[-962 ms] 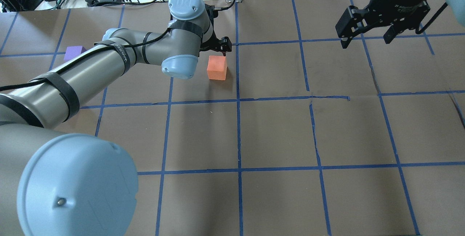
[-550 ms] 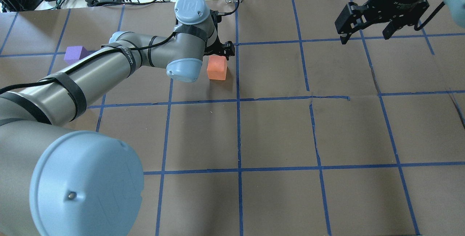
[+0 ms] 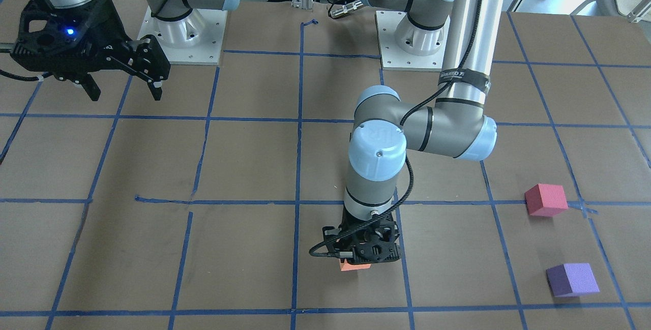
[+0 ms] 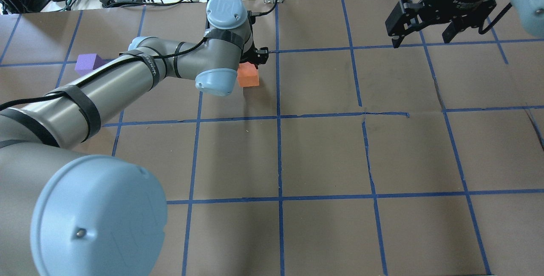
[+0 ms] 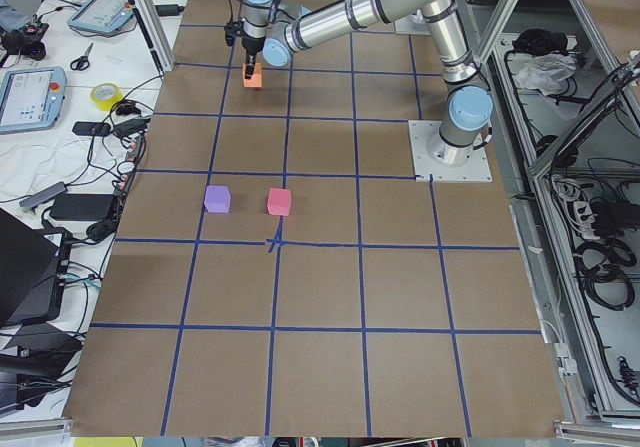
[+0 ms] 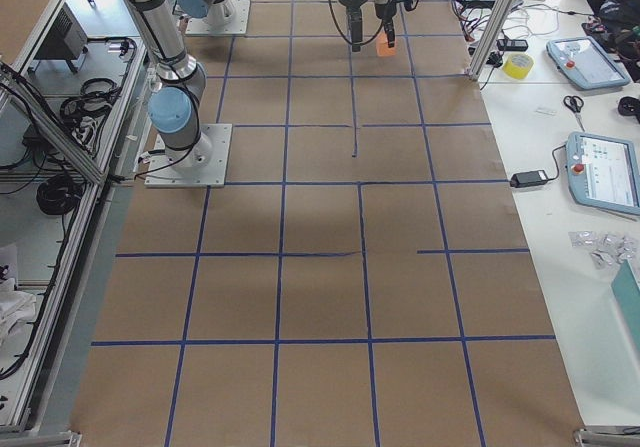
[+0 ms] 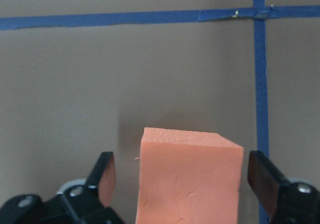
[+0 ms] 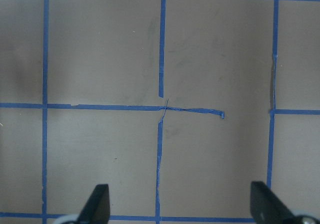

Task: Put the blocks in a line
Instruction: 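Carry the orange cube with the left gripper between the purple and pink cubes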

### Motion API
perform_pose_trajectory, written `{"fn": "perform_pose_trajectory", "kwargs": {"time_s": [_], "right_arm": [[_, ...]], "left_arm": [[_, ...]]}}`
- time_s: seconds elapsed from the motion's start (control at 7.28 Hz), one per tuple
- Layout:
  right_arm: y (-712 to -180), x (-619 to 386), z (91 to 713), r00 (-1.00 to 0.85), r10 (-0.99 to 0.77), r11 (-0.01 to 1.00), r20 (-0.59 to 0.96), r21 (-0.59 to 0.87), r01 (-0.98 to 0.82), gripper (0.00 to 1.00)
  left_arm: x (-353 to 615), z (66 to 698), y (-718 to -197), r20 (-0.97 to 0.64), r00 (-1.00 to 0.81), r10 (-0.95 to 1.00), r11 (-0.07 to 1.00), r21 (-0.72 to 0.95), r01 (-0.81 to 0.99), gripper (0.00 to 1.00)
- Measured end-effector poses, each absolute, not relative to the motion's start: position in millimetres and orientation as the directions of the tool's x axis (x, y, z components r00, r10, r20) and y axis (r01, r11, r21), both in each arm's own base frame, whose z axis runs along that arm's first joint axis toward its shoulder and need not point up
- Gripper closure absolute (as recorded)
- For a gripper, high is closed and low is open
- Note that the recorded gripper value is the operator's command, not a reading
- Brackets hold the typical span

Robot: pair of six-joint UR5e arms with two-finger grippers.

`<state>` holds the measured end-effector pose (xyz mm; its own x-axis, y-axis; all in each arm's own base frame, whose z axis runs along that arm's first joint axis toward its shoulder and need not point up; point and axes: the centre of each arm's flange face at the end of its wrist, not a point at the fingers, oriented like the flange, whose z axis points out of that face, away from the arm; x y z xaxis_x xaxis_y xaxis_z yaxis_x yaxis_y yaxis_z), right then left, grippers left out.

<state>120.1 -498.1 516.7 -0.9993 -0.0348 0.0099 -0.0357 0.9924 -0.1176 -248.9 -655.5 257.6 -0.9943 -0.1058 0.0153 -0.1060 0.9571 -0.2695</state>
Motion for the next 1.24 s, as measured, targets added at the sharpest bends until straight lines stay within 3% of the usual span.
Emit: {"fn": "perform_pose_trajectory", "kwargs": {"time_s": [0.69, 1.24], "right_arm": [[-490.3, 134.2, 521.8, -0.999, -0.046, 0.991, -0.025, -0.123, -0.042, 0.0], [-490.4, 133.3, 521.4, -0.999, -0.042, 0.992, -0.021, -0.121, -0.039, 0.0]], "left_arm": [[-32.4, 347.7, -642.7, 0.024, -0.98, -0.196, 0.969, -0.146, -0.198, 0.97], [180.3, 338.0, -602.0, 0.159, -0.974, -0.158, 0.982, -0.076, -0.172, 1.0]]}}
